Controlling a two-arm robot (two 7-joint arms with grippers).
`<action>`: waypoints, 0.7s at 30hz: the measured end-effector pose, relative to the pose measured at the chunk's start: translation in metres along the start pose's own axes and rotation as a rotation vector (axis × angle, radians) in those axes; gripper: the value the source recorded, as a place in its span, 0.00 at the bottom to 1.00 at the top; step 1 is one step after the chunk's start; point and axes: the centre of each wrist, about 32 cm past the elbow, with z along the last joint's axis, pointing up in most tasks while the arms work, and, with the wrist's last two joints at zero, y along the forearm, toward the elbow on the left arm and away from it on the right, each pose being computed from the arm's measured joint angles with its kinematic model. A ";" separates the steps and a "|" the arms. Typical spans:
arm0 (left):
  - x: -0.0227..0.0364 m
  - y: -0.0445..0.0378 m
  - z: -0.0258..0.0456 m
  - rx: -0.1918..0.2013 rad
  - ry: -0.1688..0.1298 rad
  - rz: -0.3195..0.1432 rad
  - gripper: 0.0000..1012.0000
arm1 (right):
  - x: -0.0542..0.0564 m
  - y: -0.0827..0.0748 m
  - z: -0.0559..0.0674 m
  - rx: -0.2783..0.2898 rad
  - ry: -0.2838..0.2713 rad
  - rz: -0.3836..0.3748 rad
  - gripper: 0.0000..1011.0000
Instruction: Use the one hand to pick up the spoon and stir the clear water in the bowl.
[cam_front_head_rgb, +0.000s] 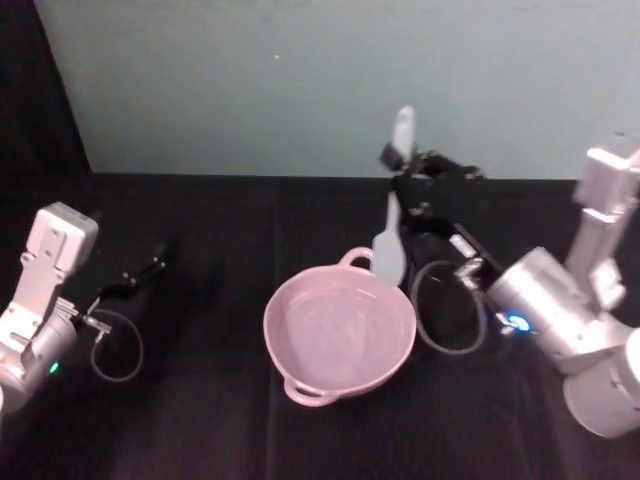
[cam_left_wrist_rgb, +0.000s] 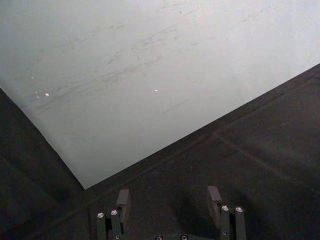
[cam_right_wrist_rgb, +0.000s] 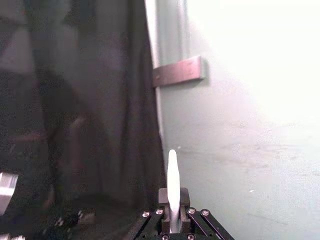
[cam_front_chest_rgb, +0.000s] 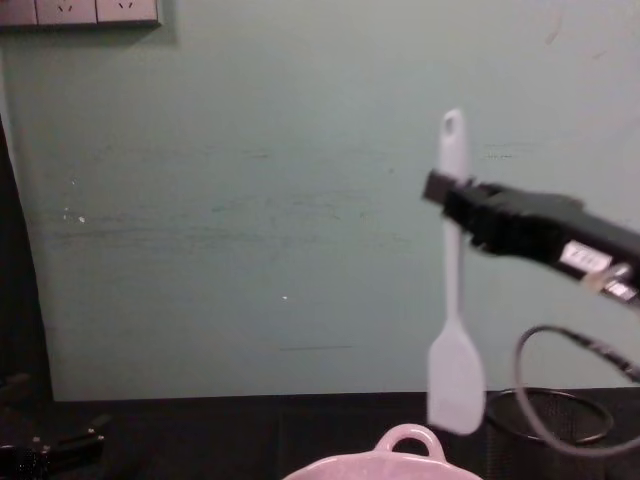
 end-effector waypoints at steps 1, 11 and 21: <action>0.0000 0.0000 0.0000 0.000 0.000 0.000 0.99 | 0.001 -0.005 0.005 0.011 0.010 -0.022 0.11; 0.0000 0.0000 0.0000 0.000 0.000 0.000 0.99 | 0.009 -0.034 0.029 0.037 0.050 -0.169 0.11; 0.0000 0.0000 0.0000 0.000 0.000 0.000 0.99 | 0.023 -0.038 0.021 0.052 0.133 -0.259 0.11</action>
